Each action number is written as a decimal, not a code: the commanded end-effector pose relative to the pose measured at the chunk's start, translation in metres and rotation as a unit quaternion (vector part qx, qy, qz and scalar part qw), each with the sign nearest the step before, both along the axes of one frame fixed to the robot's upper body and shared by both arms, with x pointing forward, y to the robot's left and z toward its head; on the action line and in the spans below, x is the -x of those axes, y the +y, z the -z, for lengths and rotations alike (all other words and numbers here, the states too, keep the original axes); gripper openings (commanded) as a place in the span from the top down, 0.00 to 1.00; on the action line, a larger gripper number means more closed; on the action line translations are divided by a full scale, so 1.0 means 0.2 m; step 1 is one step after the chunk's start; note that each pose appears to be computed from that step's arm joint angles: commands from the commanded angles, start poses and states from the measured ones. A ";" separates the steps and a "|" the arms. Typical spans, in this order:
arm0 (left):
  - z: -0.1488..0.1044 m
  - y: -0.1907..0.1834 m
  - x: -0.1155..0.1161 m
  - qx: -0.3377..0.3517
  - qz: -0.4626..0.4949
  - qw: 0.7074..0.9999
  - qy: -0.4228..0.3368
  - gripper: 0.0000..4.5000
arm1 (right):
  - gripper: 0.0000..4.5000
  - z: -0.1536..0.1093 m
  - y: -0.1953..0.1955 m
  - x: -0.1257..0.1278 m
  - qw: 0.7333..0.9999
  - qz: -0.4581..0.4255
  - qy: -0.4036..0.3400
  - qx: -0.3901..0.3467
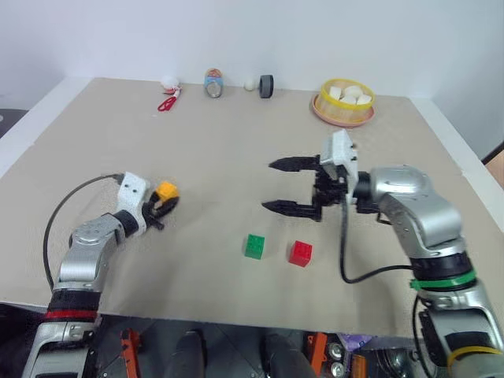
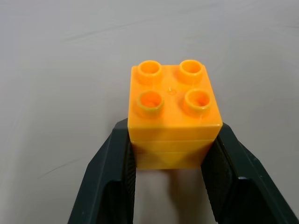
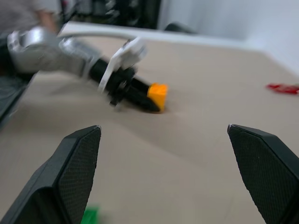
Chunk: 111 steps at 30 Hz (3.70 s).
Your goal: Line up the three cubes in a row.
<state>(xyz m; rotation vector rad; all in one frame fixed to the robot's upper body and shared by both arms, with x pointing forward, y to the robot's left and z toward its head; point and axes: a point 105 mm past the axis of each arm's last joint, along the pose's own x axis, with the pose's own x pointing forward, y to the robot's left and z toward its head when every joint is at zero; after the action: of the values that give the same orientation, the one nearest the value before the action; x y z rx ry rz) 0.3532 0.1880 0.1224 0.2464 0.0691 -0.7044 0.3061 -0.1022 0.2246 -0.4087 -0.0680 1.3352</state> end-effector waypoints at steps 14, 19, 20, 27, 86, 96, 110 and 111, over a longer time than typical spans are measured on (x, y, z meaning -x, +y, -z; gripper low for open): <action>0.03 -0.27 0.09 -0.069 0.323 0.943 -0.041 0.70 | 0.00 -0.04 -0.10 0.21 0.999 -0.035 0.014 0.021; 0.02 -0.30 0.11 -0.052 0.370 0.928 -0.017 0.70 | 0.00 0.03 -0.16 0.24 0.998 -0.023 0.038 0.044; 0.02 -0.30 0.12 -0.057 0.380 0.923 -0.011 0.70 | 0.00 0.03 -0.16 0.24 0.998 -0.020 0.038 0.044; 0.07 -0.25 0.18 -0.081 0.421 0.903 0.022 0.70 | 0.00 0.05 -0.14 0.24 0.998 -0.013 0.041 0.033; 0.11 -0.24 0.17 -0.125 0.454 0.882 0.032 0.70 | 0.00 0.07 -0.14 0.21 0.999 0.001 0.041 0.027; 0.09 -0.24 0.13 -0.116 0.438 0.891 0.027 0.01 | 0.00 0.07 -0.14 0.20 0.999 0.000 0.037 0.026; -0.06 0.11 0.22 -0.125 0.333 0.933 0.054 0.01 | 0.00 0.04 -0.17 0.16 0.999 0.002 0.030 0.032; -0.07 0.15 0.22 -0.125 0.311 0.940 0.058 0.01 | 0.00 0.04 -0.18 0.16 0.999 0.006 0.029 0.033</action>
<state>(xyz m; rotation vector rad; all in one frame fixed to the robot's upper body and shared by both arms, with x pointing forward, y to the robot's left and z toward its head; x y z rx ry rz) 0.3062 0.2081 0.1181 0.4685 0.2421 -1.4144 0.2730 -0.1330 0.2044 -0.3875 0.0691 1.3566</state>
